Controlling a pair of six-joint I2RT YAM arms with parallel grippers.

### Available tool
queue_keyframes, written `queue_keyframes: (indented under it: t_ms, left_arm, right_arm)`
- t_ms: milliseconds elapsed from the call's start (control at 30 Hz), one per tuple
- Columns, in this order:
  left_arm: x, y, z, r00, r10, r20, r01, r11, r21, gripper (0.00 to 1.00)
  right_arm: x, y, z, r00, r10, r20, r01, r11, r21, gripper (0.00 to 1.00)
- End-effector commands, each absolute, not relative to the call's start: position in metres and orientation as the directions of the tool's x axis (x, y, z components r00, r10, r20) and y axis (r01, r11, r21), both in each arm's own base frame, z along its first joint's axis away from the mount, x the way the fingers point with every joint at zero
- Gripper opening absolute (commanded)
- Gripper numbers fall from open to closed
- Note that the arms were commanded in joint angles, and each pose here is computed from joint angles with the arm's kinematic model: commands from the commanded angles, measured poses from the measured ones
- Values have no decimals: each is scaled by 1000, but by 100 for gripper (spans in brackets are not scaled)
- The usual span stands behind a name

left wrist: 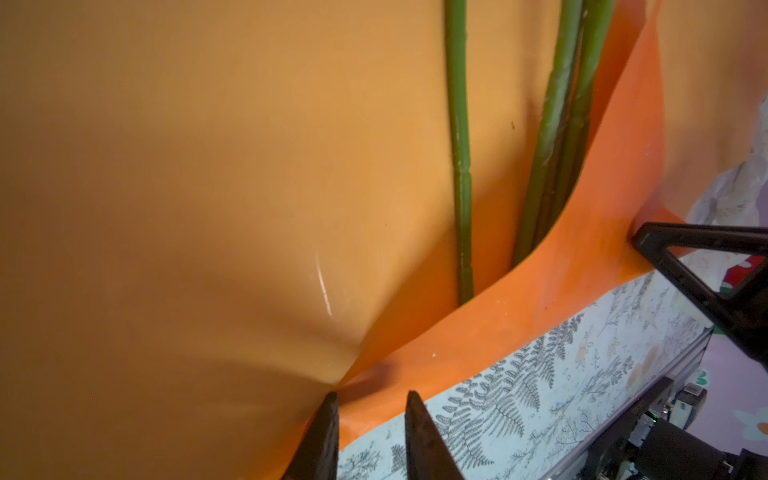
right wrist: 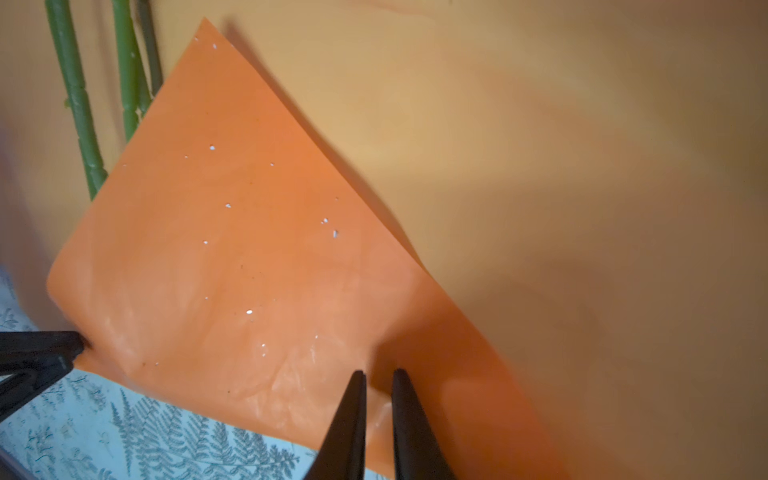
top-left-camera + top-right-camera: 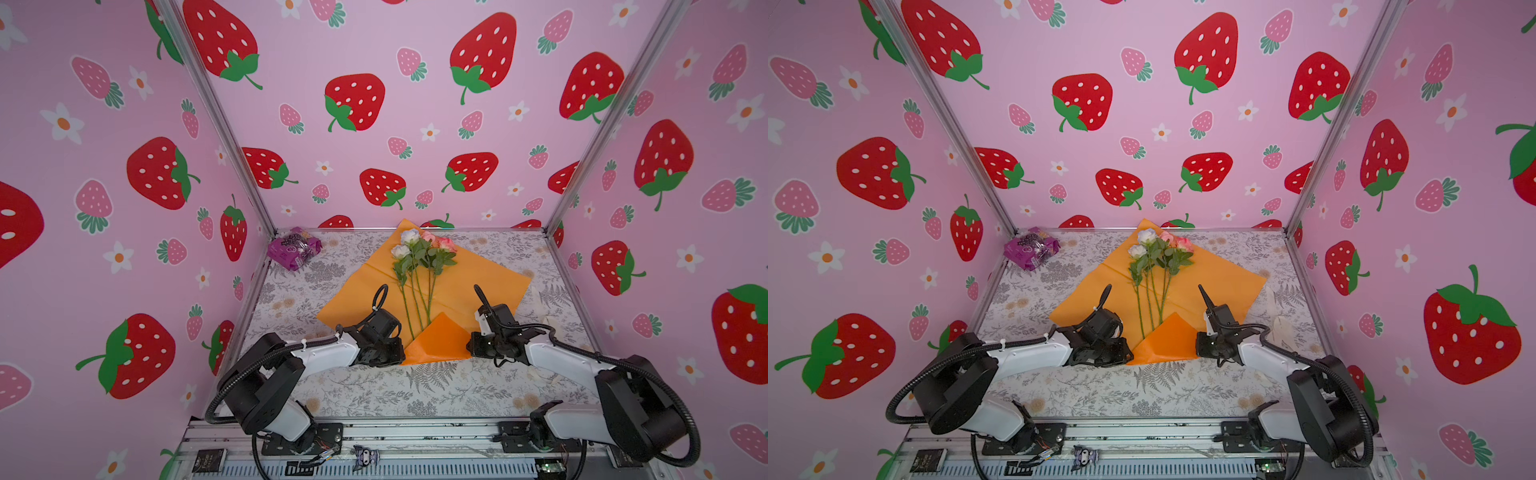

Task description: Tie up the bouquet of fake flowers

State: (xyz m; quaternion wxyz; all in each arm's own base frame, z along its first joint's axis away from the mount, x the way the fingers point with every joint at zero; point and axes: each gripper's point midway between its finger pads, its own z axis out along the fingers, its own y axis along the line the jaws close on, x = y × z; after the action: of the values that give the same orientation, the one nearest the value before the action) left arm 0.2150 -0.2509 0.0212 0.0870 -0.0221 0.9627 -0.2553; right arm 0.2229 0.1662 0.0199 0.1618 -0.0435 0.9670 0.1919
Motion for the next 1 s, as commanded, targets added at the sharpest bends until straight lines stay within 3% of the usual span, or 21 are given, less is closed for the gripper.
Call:
queue_keyframes:
  t_ms: [0, 167, 400, 700, 967]
  left_arm:
    - [201, -221, -5, -987, -125, -98, -79, 921, -382, 29]
    - [202, -223, -7, -989, -118, -90, -74, 921, -383, 27]
    - [201, -221, -7, -990, -114, -87, -75, 927, -367, 25]
    - [201, -214, -5, -987, -127, -100, -85, 934, -346, 24]
    - [201, -211, -5, -986, -132, -101, -91, 936, -339, 22]
  right_arm:
    - [208, 161, 23, -952, -62, -299, -170, 921, 351, 16]
    - [201, 194, 48, -936, -63, -347, -256, 801, 542, 9]
    - [201, 162, 12, -969, -61, -240, -147, 921, 360, 7]
    - [202, 125, 6, -971, 2, -240, -45, 980, 192, 6]
    - [202, 107, 10, -964, 85, -250, 53, 990, 134, 6]
